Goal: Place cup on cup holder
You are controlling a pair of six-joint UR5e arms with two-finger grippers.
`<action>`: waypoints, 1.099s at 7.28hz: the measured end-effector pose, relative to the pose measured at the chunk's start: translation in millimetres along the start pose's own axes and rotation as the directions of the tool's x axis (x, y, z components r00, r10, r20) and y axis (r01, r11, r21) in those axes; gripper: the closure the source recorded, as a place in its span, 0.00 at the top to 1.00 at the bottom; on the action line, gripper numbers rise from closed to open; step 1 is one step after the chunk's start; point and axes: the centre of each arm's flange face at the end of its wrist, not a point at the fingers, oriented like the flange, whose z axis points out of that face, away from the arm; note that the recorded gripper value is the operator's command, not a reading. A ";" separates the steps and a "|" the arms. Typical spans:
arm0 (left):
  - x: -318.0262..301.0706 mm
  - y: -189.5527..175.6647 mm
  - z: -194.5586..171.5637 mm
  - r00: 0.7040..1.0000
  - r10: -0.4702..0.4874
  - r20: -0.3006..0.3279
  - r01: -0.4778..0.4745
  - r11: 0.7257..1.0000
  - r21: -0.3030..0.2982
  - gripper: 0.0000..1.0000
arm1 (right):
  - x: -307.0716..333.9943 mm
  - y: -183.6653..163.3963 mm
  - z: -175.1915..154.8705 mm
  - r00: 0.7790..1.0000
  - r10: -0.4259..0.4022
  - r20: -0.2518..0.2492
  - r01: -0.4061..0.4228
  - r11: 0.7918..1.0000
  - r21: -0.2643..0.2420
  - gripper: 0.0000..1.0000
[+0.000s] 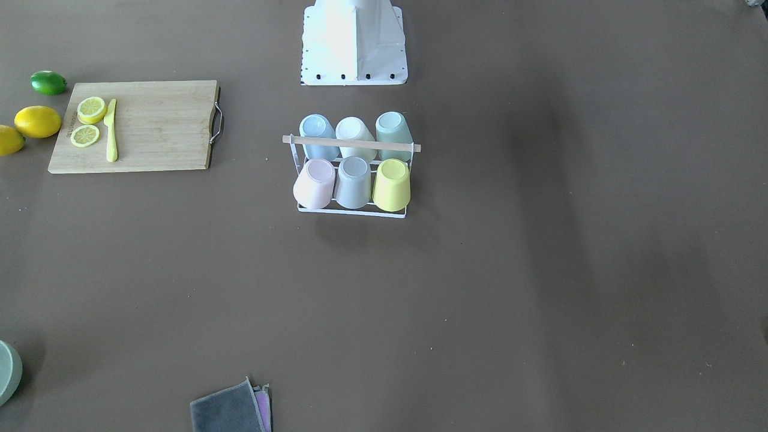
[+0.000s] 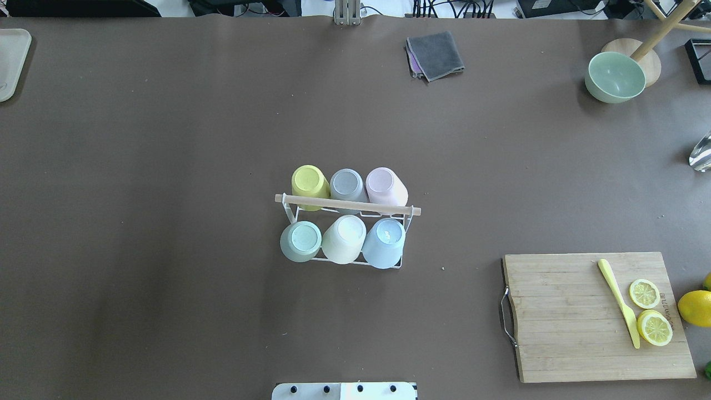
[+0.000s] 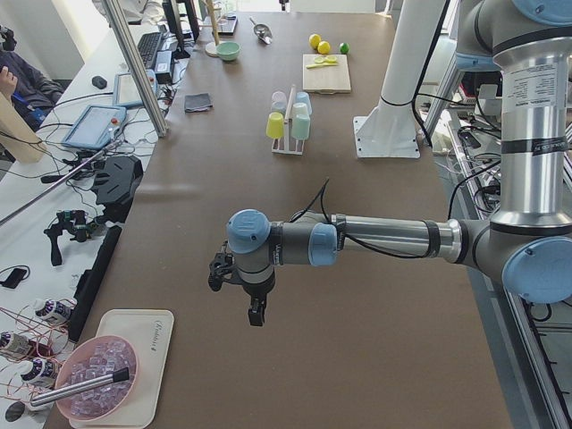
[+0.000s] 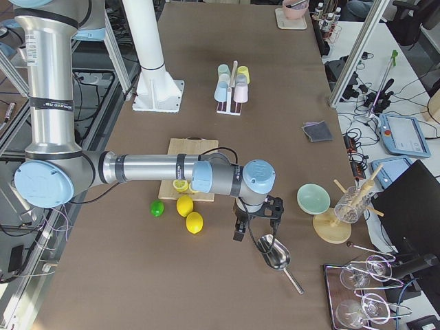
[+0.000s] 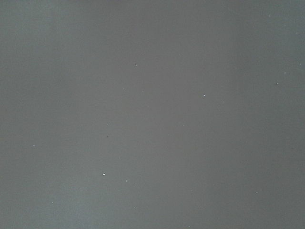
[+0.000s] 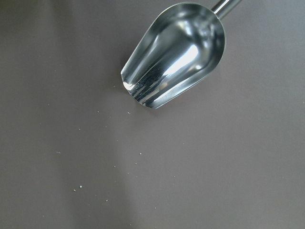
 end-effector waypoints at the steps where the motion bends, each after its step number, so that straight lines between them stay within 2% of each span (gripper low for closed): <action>1: -0.3 -0.4 0.2 1.000 0.005 0.000 -0.005 1.000 0.006 0.98 | 0.1 0.0 -0.1 1.000 0.000 0.000 0.000 1.000 0.000 1.00; 8: -1.2 -0.6 1.3 1.000 0.009 0.001 -0.009 1.000 0.009 0.98 | -1.0 -1.2 -0.8 1.000 -0.006 -0.001 0.006 1.000 0.002 1.00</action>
